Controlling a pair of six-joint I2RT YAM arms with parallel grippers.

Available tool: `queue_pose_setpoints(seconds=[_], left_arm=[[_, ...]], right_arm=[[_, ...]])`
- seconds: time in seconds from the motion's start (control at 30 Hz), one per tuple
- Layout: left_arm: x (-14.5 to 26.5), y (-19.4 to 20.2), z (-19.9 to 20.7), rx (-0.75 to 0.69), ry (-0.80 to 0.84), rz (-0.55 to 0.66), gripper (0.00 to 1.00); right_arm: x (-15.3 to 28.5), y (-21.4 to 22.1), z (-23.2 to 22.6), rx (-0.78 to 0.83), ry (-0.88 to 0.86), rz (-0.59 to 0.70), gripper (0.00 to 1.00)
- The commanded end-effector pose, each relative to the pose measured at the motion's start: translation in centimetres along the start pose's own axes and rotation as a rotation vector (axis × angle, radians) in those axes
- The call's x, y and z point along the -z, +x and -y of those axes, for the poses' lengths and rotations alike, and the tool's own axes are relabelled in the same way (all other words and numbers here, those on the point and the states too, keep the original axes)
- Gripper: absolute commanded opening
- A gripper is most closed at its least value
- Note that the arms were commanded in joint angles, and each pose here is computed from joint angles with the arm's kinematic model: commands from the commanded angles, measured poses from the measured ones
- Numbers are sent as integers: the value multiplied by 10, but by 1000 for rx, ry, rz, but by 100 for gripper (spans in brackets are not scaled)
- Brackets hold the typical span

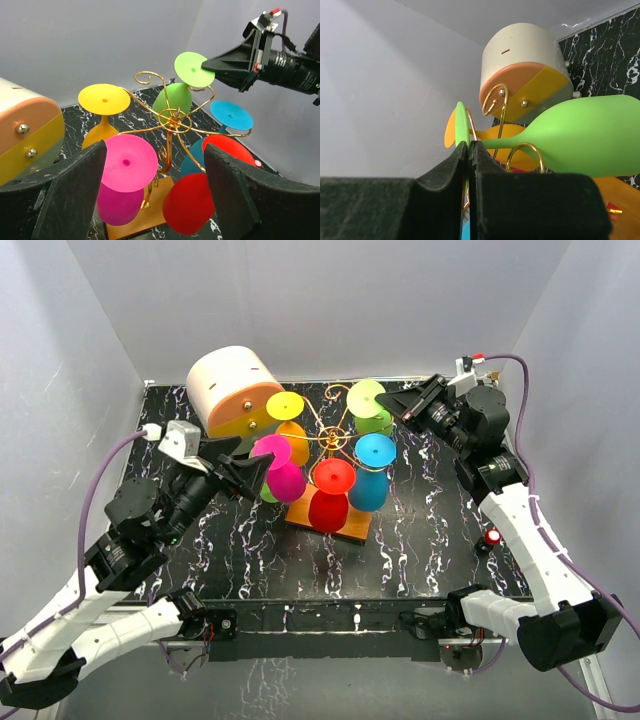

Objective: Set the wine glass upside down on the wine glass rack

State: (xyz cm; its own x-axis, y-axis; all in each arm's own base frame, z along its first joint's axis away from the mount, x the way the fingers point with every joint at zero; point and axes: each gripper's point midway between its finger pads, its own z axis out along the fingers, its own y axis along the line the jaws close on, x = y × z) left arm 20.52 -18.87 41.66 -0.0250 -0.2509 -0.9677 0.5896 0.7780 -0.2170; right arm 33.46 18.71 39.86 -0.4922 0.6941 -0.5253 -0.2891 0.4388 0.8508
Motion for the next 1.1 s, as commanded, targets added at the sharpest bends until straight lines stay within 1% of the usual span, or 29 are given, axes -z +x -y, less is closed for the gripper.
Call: queue_pose_setpoints(seconds=[0.0,0.37,0.53,0.73,1.07], left_arm=[[10,-20,-3,17,-15,69,78],[7,-18,-5,3,-26,57,79],[7,-18,-7,1,-40,54,79],[6,-17,-9,2,-49,54,79],[3,-15,-9,-3,-54,52,79]], right_arm=[[2,2,-23,16,-102,-27,0],[-1,2,-25,22,-106,-41,0],[7,1,-25,53,-92,-27,0],[16,6,-21,63,-73,-37,0],[26,5,-18,82,-33,-16,0]])
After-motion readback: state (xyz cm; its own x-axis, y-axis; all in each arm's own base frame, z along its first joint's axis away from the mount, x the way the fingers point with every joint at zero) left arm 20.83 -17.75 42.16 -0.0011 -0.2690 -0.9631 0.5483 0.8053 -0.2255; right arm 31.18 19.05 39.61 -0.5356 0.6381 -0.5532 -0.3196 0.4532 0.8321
